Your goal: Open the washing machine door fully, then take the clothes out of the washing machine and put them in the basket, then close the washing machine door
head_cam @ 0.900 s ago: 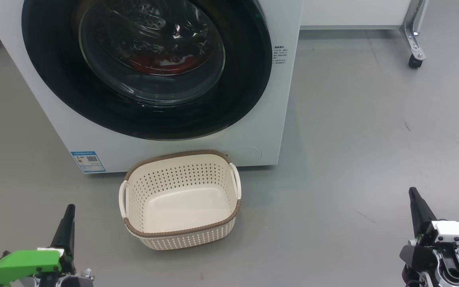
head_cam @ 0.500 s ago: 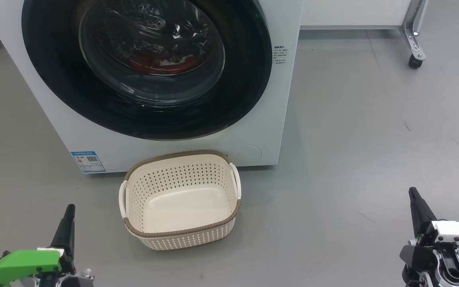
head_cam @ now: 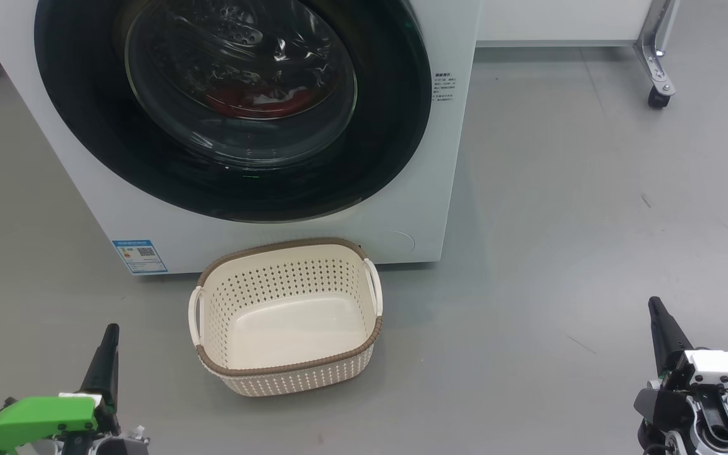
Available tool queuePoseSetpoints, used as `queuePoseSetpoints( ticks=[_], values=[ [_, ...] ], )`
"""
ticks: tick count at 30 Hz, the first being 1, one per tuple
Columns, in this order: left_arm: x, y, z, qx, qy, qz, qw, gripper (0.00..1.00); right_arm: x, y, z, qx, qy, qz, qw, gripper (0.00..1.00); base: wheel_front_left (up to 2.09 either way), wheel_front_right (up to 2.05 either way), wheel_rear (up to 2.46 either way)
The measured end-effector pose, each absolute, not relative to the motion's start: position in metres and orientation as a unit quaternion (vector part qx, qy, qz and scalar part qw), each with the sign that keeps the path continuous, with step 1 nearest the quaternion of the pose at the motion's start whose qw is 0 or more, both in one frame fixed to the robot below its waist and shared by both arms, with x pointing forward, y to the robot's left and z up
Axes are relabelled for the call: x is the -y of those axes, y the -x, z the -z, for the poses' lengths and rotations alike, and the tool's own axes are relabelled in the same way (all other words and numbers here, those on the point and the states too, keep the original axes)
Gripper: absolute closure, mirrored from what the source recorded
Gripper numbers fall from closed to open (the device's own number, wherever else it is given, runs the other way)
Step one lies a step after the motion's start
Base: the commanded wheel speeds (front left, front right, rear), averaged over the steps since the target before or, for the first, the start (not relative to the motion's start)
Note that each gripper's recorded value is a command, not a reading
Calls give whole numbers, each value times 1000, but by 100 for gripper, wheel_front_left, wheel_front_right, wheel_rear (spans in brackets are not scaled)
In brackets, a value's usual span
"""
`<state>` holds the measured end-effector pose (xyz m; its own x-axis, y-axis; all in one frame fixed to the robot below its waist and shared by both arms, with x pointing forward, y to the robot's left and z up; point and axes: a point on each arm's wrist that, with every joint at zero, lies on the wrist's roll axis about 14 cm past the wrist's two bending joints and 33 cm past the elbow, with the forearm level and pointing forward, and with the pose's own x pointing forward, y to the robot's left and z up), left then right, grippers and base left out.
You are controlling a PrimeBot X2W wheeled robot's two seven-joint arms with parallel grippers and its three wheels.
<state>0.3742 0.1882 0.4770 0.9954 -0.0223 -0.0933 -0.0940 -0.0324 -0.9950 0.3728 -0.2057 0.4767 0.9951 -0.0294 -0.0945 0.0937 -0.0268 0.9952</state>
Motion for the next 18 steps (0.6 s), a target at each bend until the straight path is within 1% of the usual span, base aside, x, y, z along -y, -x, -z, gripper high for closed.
queuePoseSetpoints(
  ticks=[10,11,18],
  values=[
    [-188,-374,-477,-41,718,-26,694,100,206,-373,-477,-22,-715,44,697,100,0,0,0],
    [-188,-374,-477,-41,718,-26,694,0,206,-373,-477,-22,-715,44,697,0,0,0,0],
    [-179,-354,-441,-81,726,-63,680,0,197,-351,-439,-62,-725,85,681,0,0,0,0]
  ],
)
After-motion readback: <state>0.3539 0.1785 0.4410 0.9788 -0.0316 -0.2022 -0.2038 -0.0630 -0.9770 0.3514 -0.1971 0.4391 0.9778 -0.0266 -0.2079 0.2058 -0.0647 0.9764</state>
